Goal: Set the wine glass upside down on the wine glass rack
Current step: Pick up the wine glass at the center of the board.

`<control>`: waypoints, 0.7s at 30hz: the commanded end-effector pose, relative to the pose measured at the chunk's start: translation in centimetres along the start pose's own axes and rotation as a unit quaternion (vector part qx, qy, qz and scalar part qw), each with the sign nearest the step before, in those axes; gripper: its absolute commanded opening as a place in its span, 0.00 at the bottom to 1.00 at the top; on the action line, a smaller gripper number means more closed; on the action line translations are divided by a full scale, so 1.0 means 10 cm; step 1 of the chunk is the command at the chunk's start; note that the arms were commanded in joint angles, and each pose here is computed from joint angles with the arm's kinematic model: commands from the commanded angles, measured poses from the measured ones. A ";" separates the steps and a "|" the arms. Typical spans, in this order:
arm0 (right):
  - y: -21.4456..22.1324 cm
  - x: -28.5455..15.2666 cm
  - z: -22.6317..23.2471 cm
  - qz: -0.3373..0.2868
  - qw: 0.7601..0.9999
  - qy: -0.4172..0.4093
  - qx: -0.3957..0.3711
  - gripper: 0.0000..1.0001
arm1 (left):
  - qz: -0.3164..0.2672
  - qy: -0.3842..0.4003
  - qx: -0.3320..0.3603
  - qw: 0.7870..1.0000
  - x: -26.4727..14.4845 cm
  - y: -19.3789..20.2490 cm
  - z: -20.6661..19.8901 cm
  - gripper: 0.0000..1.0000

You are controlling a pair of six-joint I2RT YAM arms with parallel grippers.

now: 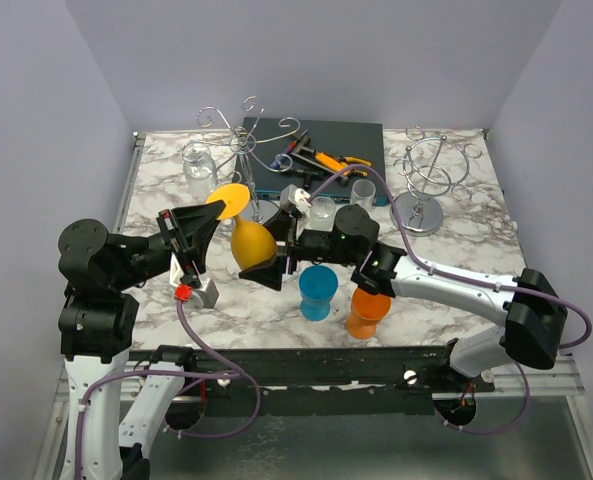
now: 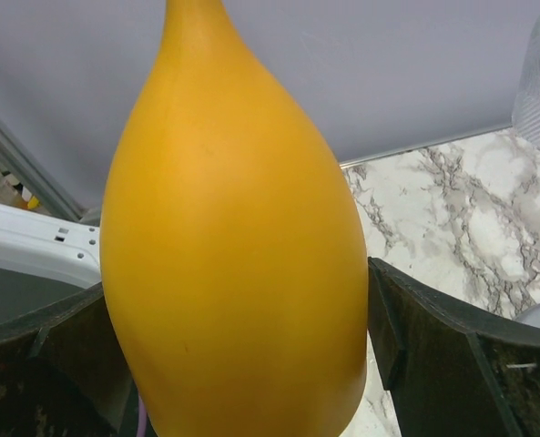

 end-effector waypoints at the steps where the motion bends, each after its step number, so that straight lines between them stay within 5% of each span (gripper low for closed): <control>1: -0.14 0.01 -0.05 -0.036 0.999 0.020 -0.027 0.96 | -0.037 0.013 0.025 0.999 0.01 -0.17 0.01 0.03; 4: -0.19 -0.02 -0.06 -0.044 0.998 0.027 -0.033 0.89 | -0.043 0.018 0.020 0.999 0.02 -0.16 -0.03 0.08; 10: -0.15 -0.01 -0.12 -0.049 0.997 0.045 -0.026 0.80 | -0.043 0.023 0.014 0.999 0.04 -0.12 -0.07 0.62; 21: 0.02 0.08 -0.45 -0.067 0.989 0.128 -0.037 0.77 | -0.018 0.010 0.031 0.999 0.04 -0.03 0.01 0.93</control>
Point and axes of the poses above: each gripper's point midway between its finger pads, its own x axis out along the fingers, its own z axis along the line the jaws close on, y = z × x, the point moved 2 cm from there along -x, back along the fingers, and after that the axes turned 13 degrees about -x, right-handed, at the moved point
